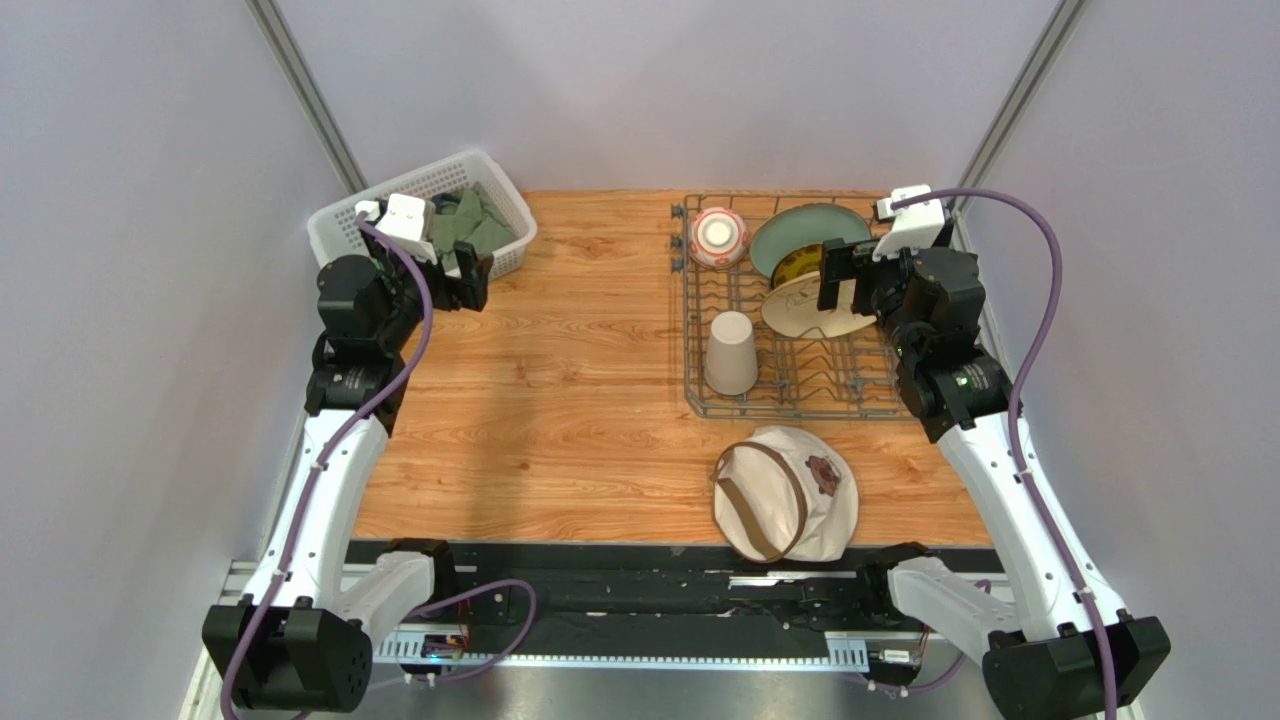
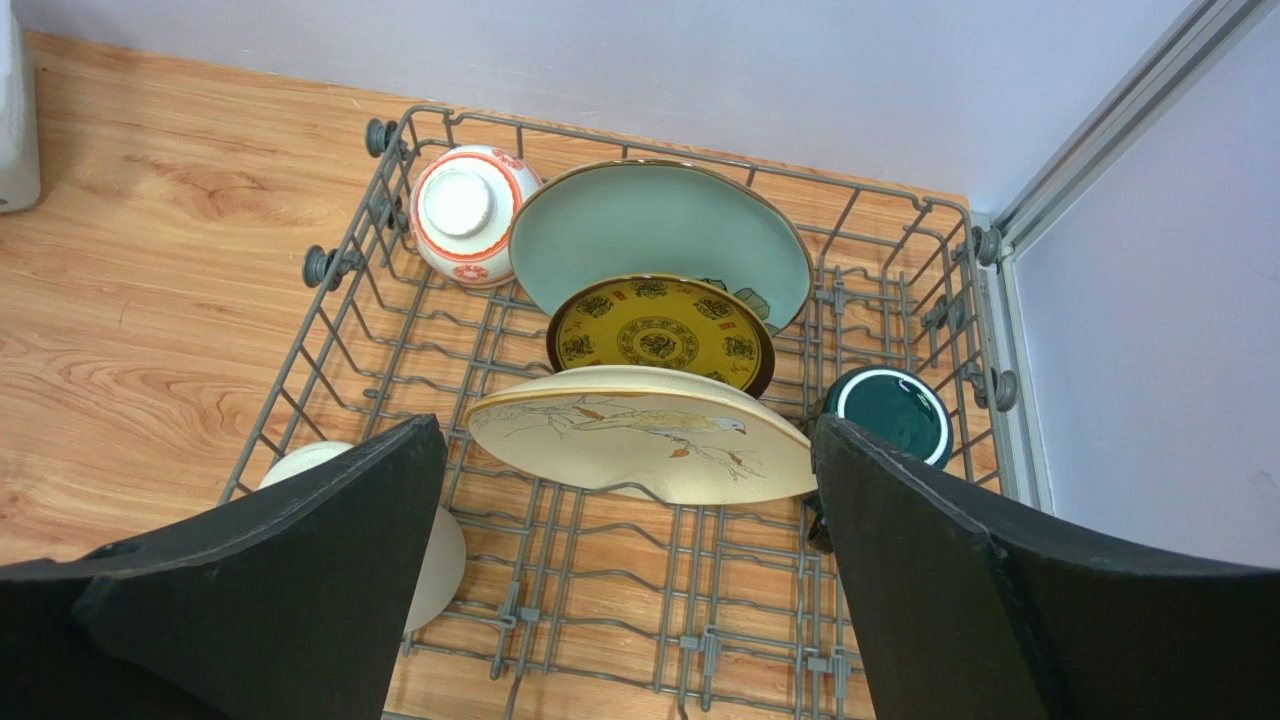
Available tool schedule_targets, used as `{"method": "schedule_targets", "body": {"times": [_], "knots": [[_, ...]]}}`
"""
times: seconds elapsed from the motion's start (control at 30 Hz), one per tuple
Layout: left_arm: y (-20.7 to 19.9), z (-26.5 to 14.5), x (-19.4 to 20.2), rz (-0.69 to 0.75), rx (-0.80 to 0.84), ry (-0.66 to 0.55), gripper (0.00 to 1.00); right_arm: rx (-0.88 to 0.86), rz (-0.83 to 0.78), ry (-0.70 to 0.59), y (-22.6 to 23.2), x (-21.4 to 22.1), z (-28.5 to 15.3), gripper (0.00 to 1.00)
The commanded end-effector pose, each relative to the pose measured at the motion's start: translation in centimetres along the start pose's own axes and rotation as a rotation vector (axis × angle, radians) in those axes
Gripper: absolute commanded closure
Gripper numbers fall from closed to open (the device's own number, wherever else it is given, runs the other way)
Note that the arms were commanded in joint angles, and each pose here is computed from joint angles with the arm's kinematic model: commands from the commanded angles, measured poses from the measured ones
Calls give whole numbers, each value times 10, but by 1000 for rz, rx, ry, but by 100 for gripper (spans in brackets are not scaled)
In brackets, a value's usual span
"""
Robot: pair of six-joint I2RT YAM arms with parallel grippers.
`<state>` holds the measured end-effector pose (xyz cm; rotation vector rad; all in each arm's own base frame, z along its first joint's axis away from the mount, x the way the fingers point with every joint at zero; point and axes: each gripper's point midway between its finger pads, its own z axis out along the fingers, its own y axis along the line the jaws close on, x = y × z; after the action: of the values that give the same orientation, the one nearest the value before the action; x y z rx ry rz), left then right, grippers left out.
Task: Unload the mixed dishes from the dish rack
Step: Pick up the plate from the dish rack.
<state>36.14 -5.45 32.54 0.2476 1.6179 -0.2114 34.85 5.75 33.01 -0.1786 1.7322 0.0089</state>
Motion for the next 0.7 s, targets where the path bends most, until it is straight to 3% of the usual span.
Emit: {"method": "schedule_targets", "body": {"times": [0.0,0.47,0.57,0.67], "knots": [[1,0,-20,-3,-2,-51,6,7,-5,-60,-2,-16,-4,0],[2,5,-18,9,0,-38,6,-35,-60,-32,4,-13,4,0],[3,5,-13,19,2,-14,6,-43,-121,21,3,-16,16,0],[0,5,-9,59,25,3,5,-104,-231,140,10,7,32,0]]}}
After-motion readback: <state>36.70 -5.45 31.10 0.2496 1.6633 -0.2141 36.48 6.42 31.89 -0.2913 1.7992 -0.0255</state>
